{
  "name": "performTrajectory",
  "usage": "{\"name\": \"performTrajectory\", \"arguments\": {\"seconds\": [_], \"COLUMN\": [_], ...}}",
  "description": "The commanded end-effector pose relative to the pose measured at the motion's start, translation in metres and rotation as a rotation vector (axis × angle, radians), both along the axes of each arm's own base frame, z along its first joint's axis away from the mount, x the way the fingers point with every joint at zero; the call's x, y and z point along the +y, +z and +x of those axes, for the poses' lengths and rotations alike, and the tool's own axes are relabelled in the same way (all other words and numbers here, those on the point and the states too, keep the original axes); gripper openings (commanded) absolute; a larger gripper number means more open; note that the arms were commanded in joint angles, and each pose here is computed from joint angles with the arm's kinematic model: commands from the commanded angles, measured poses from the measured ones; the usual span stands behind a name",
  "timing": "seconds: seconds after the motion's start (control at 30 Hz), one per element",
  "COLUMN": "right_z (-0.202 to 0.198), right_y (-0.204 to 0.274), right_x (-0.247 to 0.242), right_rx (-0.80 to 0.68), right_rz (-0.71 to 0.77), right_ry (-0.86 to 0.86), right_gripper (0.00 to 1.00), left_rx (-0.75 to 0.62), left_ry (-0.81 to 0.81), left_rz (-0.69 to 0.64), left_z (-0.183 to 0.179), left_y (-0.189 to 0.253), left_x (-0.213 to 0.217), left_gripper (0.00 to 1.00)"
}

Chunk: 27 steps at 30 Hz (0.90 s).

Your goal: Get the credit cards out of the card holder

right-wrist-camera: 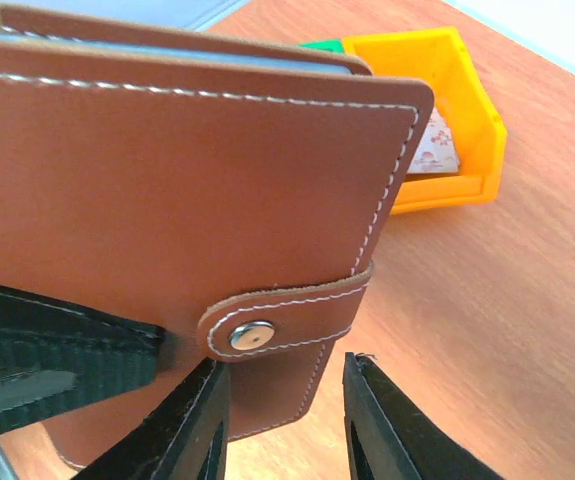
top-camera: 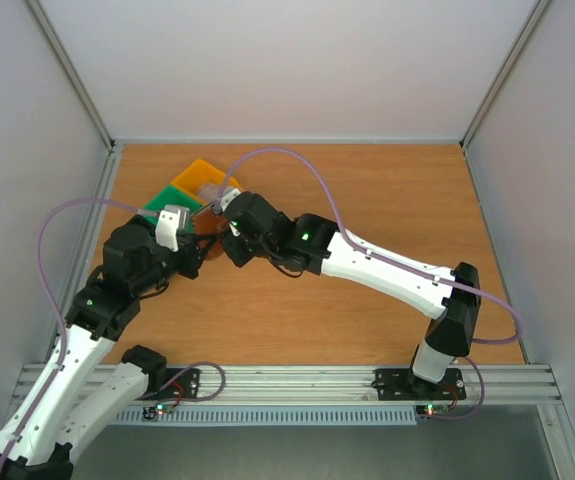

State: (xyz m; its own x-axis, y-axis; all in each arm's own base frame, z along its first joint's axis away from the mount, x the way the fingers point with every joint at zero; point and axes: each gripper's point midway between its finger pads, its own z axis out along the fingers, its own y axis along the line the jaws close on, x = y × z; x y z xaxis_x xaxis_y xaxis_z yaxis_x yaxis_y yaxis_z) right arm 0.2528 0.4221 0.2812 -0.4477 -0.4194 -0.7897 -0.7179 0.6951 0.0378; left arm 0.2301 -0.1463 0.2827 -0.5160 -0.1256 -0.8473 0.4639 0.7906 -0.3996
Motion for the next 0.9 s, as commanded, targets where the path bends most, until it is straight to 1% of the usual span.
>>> {"name": "performTrajectory", "arguments": {"seconds": [0.0,0.07,0.13,0.27,0.37,0.57,0.63,0.87], "right_z": [0.01,0.012,0.013,0.007,0.0,-0.01,-0.008,0.003], "right_y": [0.006,0.011,0.015,0.03,0.035,0.049,0.052,0.037], "right_x": [-0.003,-0.002,0.001,0.012,0.015,0.019,0.02,0.022], "right_rx": [-0.03,-0.05,-0.062,-0.078,-0.085,-0.095,-0.104,-0.1], "right_rz": [-0.016,-0.008,-0.002,0.03,0.04,0.093,0.102,0.046], "right_ry": [-0.052,-0.057,-0.044,0.032,0.088,0.144,0.138,0.092], "right_gripper": [0.28,0.28,0.3,0.36,0.38,0.35,0.35,0.32], "left_rx": [-0.115,-0.106,-0.09,-0.064,-0.063,-0.057,-0.049,-0.07], "left_ry": [-0.057,-0.063,-0.064,-0.064,-0.063,-0.072,-0.07,-0.066], "left_rz": [-0.043,-0.041,-0.035,-0.032,-0.03,-0.053,-0.052,-0.054], "left_z": [0.001,0.0,-0.001,-0.001,-0.001,-0.003,-0.004,-0.003], "left_y": [0.028,0.025,0.02,0.014,0.013,0.013,0.011,0.017], "left_x": [-0.01,-0.011,-0.011,-0.011,-0.011,-0.012,-0.012,-0.011], "left_gripper": [0.0,0.0,0.0,0.0,0.0,0.0,0.0,0.0]}}
